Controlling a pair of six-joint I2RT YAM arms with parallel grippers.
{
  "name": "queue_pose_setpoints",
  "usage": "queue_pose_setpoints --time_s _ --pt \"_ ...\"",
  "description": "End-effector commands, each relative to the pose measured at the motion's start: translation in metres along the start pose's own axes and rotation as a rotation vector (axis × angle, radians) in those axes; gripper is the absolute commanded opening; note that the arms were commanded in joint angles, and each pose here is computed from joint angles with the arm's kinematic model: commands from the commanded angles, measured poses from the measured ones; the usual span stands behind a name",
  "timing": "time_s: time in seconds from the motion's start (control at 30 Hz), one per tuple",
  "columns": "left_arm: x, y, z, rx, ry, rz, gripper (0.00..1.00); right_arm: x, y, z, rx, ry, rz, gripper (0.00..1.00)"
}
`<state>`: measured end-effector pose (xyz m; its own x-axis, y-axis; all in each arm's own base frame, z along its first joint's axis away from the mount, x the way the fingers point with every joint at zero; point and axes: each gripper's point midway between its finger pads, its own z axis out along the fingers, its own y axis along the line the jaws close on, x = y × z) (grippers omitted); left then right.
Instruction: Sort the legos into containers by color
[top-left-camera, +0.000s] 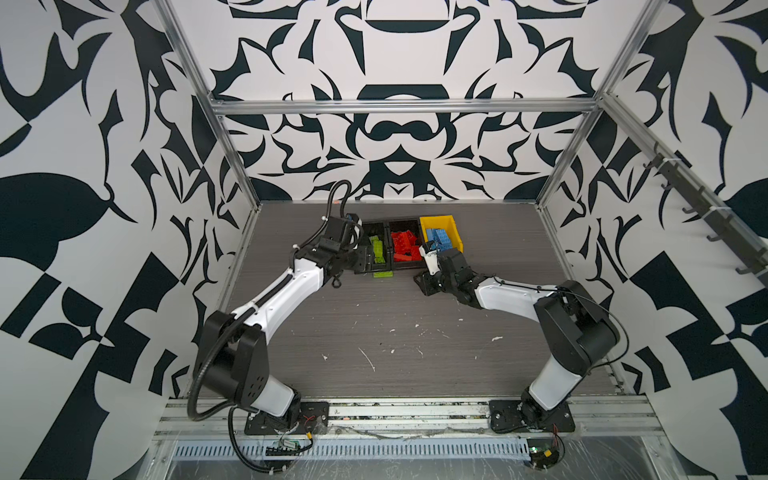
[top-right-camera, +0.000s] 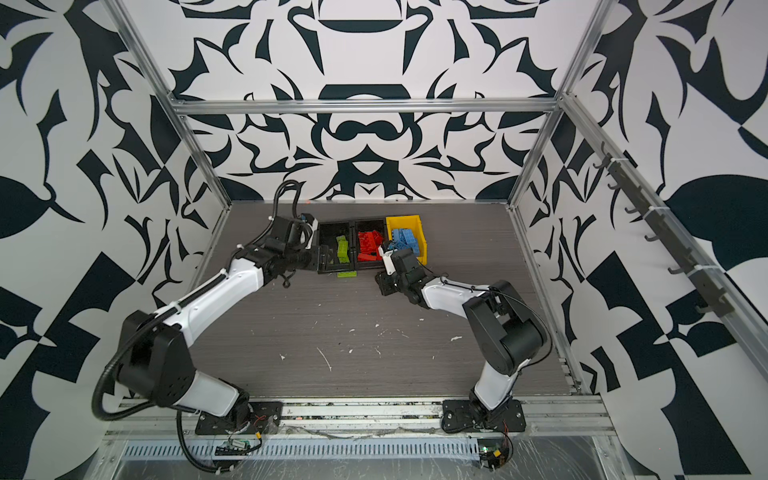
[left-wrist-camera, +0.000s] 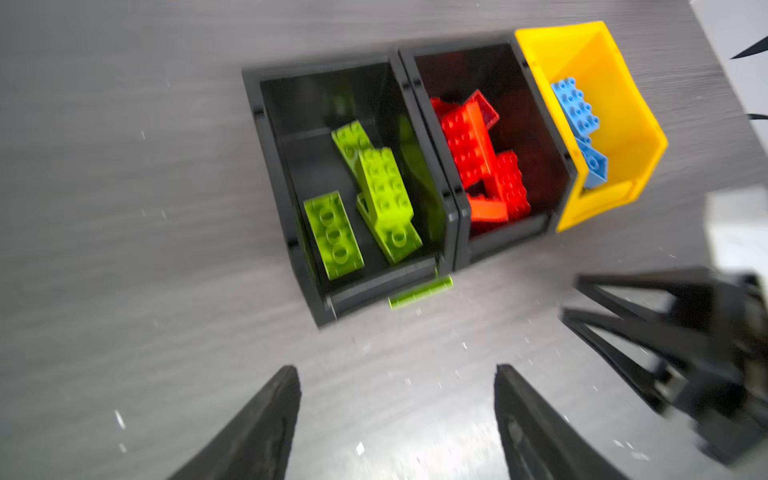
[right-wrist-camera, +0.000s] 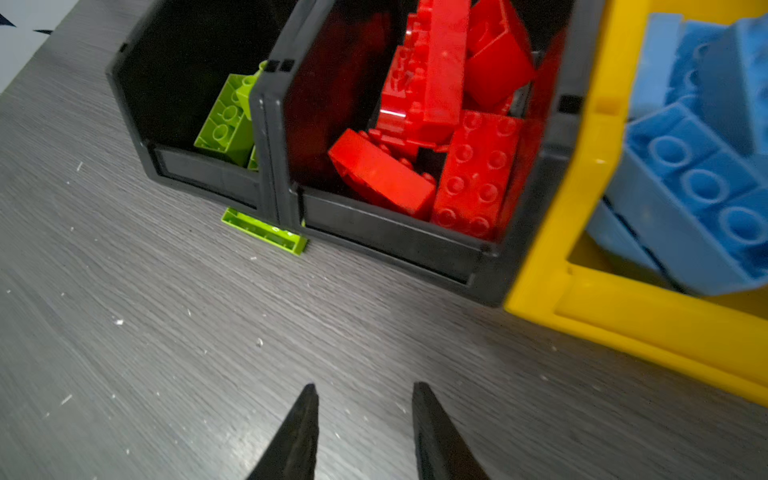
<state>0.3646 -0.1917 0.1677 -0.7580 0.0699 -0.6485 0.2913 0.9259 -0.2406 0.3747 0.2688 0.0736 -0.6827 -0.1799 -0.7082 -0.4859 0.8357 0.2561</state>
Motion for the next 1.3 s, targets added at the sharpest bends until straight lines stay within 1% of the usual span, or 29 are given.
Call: queue_pose_setpoints --time_s 0.0,0.13,0.3,0.5,0.6,0.63,0.8,0.87,0.97,1.07,1.13,1.23,1.27 --pt "0.025 -0.003 0.002 0.059 0.032 -0.076 0.78 -0.018 0.016 0.01 -0.05 -0.021 0.01 0.36" --pt "0.043 0.001 0.001 0.058 0.049 -0.09 0.79 -0.018 0.02 0.028 -0.071 -0.004 0.031 0.35" --pt "0.056 0.002 0.005 0.066 0.07 -0.109 0.79 -0.022 0.02 0.045 -0.076 0.0 0.043 0.36" --pt "0.075 0.003 0.02 0.079 0.116 -0.132 0.81 -0.04 0.021 0.059 -0.078 -0.026 0.034 0.36" --pt "0.081 0.006 0.026 0.071 0.131 -0.138 0.84 -0.046 0.021 0.065 -0.078 -0.028 0.032 0.36" --pt "0.082 0.007 0.028 0.066 0.135 -0.139 0.94 -0.047 0.021 0.068 -0.078 -0.028 0.034 0.37" --pt "0.081 0.008 0.038 0.07 0.115 -0.131 0.99 -0.053 0.019 0.075 -0.079 -0.035 0.034 0.37" --pt "0.08 0.007 0.043 0.073 0.117 -0.125 1.0 -0.057 0.022 0.076 -0.092 -0.035 0.033 0.38" --pt "0.078 0.004 0.053 0.075 0.127 -0.111 1.0 -0.061 0.029 0.06 -0.116 -0.048 0.042 0.42" --pt "0.075 0.003 0.061 0.045 0.125 -0.094 1.0 -0.066 0.033 0.027 -0.116 -0.086 0.059 0.52" --pt "0.072 -0.001 0.067 0.053 0.127 -0.099 1.0 -0.062 0.028 -0.001 -0.078 -0.117 0.062 0.57" --pt "0.067 -0.007 0.079 0.045 0.132 -0.093 1.0 -0.06 0.012 -0.04 0.015 -0.175 0.061 0.65" --pt "0.066 -0.009 0.083 0.044 0.134 -0.092 1.0 -0.06 0.007 -0.051 0.032 -0.189 0.064 0.66"
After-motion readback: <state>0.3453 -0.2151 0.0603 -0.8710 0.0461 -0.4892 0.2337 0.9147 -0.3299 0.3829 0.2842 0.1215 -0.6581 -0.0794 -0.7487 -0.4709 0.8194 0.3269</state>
